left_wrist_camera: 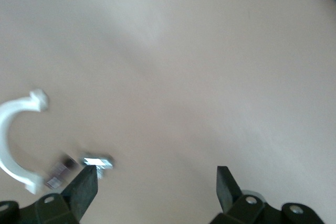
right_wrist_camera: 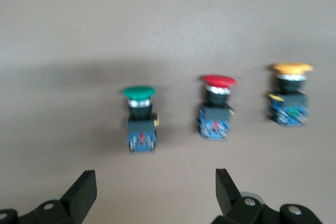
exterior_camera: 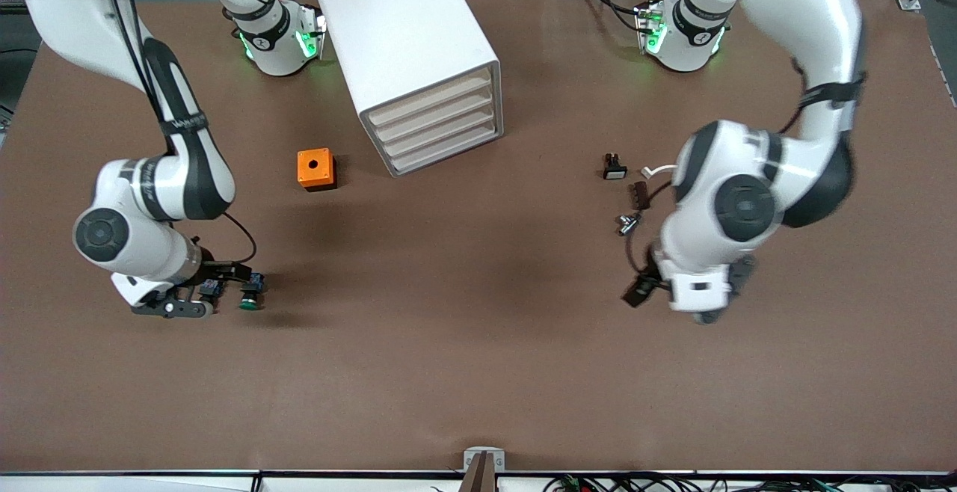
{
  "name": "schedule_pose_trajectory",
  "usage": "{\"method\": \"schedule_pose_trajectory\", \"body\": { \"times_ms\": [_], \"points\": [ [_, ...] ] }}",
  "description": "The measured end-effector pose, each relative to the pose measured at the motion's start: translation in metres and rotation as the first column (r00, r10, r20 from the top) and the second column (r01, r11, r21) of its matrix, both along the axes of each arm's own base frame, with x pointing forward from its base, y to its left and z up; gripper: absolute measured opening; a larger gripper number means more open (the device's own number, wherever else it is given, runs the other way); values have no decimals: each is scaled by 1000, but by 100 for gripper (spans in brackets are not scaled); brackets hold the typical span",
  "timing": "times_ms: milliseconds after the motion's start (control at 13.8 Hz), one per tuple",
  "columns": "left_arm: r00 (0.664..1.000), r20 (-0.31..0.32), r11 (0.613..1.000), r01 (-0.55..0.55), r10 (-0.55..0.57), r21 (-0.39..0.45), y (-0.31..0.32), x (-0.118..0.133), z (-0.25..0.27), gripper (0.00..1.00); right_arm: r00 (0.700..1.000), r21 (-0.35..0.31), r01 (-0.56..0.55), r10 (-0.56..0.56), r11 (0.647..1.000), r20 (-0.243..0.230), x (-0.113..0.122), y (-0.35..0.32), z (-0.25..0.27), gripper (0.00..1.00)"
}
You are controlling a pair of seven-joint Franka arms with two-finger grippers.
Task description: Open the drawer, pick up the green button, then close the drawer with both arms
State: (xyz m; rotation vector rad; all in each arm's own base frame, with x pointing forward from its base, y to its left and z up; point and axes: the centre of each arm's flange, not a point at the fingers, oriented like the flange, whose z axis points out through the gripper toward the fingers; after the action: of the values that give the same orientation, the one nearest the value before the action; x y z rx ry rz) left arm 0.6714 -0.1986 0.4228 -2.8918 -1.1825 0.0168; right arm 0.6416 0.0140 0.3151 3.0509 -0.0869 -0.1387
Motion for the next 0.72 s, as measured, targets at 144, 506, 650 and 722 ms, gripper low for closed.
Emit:
{"method": "schedule_pose_trajectory", "body": {
  "times_ms": [144, 506, 650, 722],
  "points": [
    [997, 10, 997, 73, -73, 15, 56, 3, 34, 100, 999, 1, -26, 26, 1000, -19, -9, -5, 55, 100],
    [966, 9, 963, 258, -259, 74, 105, -29, 123, 100, 998, 62, -60, 61, 996, -4, -54, -74, 175, 100],
    [928, 3, 925, 372, -373, 74, 136, -45, 152, 100, 999, 73, -44, 45, 996, -13, -73, -81, 210, 100],
    [904, -5, 902, 426, -427, 72, 152, -54, 161, 100, 999, 75, -26, 28, 997, -20, -78, -78, 225, 100]
  ]
}}
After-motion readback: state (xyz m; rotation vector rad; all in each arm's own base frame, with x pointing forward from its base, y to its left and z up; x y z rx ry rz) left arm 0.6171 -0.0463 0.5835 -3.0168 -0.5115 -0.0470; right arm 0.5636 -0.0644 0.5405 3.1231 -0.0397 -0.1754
